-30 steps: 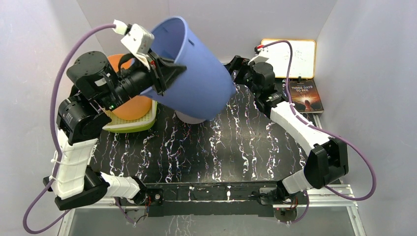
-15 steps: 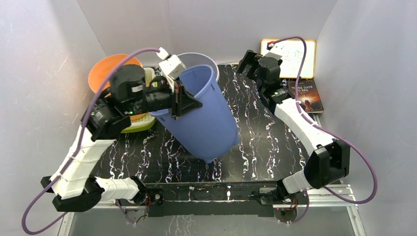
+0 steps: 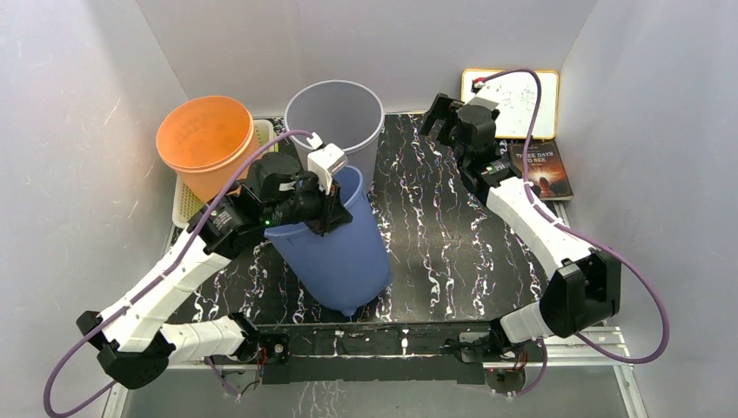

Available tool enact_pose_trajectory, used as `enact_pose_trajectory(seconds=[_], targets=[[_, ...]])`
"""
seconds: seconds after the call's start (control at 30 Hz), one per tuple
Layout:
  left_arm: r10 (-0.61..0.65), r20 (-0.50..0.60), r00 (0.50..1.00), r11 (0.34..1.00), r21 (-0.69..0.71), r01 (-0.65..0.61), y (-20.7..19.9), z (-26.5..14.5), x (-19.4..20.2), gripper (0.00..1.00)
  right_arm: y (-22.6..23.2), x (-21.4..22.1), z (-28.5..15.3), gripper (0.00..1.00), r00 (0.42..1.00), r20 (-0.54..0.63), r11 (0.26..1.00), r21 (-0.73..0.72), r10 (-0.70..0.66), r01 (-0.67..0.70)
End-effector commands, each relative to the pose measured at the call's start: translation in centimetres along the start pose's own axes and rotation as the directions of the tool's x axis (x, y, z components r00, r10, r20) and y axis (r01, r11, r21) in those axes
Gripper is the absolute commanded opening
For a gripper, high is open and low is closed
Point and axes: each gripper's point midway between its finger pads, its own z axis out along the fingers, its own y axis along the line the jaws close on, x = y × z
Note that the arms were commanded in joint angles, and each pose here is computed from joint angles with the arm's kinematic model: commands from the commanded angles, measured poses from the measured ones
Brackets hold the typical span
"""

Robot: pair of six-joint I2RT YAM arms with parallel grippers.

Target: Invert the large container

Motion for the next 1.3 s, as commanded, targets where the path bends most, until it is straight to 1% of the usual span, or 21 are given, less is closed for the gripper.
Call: enact_pose_trajectory(seconds=[0.0,0.13,0.33,0.4,0.57,0.6,0.67,0.7,0.8,0.83,0.87,1.03,1.2,1.27], targets=[[0.012,0.051,0.999,0.992,-0.127,-0.006,2.6,0.3,0.1,0.0,0.1,-1.7,-1.3,0.98,0.999,0.049,1.0,-0.019,0.009,-0.008],[0.016,0.003,1.0,0.978,-0.21,-0.015,4.6,1.7,1.9,0.0,0.0,-1.1,-1.3,0.98,0.999,0.035,1.0,-0.021,0.0,0.001],[0.025,-0.049,0.998,0.941,-0.335,-0.04,7.5,3.3,3.1,0.0,0.3,-0.7,-1.4,0.98,1.0,0.005,0.999,-0.043,-0.031,0.031],[0.018,-0.072,0.997,0.941,-0.335,-0.041,7.7,4.1,3.4,0.0,0.2,-0.7,-1.7,0.98,0.999,-0.002,0.998,-0.046,-0.035,0.035],[-0.002,-0.12,0.993,0.96,-0.277,-0.031,6.8,7.0,5.0,0.01,-0.1,-0.7,-2.7,0.98,0.999,0.001,0.998,-0.05,-0.035,0.035],[-0.004,-0.122,0.993,0.963,-0.268,-0.029,6.5,7.5,5.2,0.06,-0.2,-0.7,-2.9,0.98,0.999,0.001,0.998,-0.048,-0.037,0.037],[-0.013,-0.122,0.992,0.968,-0.25,-0.018,6.1,8.1,5.5,0.11,-0.4,-0.8,-3.2,0.98,0.999,0.003,0.998,-0.043,-0.039,0.039],[-0.015,-0.123,0.992,0.971,-0.237,-0.015,5.7,8.4,5.6,0.16,-0.5,-0.7,-3.3,0.98,0.999,0.001,0.998,-0.042,-0.042,0.042],[-0.002,-0.13,0.992,0.979,-0.203,-0.025,4.4,9.1,5.7,0.36,-0.7,-1.0,-3.9,0.98,0.999,0.006,0.998,-0.039,-0.042,0.043],[0.006,-0.132,0.991,0.981,-0.194,-0.031,3.8,9.3,5.6,0.42,-0.7,-1.1,-4.0,0.98,0.999,0.01,0.998,-0.039,-0.042,0.043],[0.013,-0.138,0.99,0.982,-0.184,-0.038,3.3,9.5,5.6,0.44,-0.8,-1.2,-4.2,0.98,0.999,0.011,0.998,-0.038,-0.042,0.043],[0.053,-0.157,0.986,0.985,-0.154,-0.077,0.8,10.5,5.4,0.51,-0.7,-1.6,-4.8,0.98,0.999,0.019,0.998,-0.046,-0.038,0.039],[0.078,-0.156,0.985,0.982,-0.157,-0.103,-0.8,10.6,4.5,0.55,-1.0,-1.6,-5.1,0.98,0.999,0.018,0.998,-0.041,-0.044,0.045],[0.088,-0.15,0.985,0.976,-0.184,-0.115,-0.9,10.1,3.8,0.55,-1.1,-1.5,-5.1,0.98,0.999,0.018,0.998,-0.038,-0.046,0.047]])
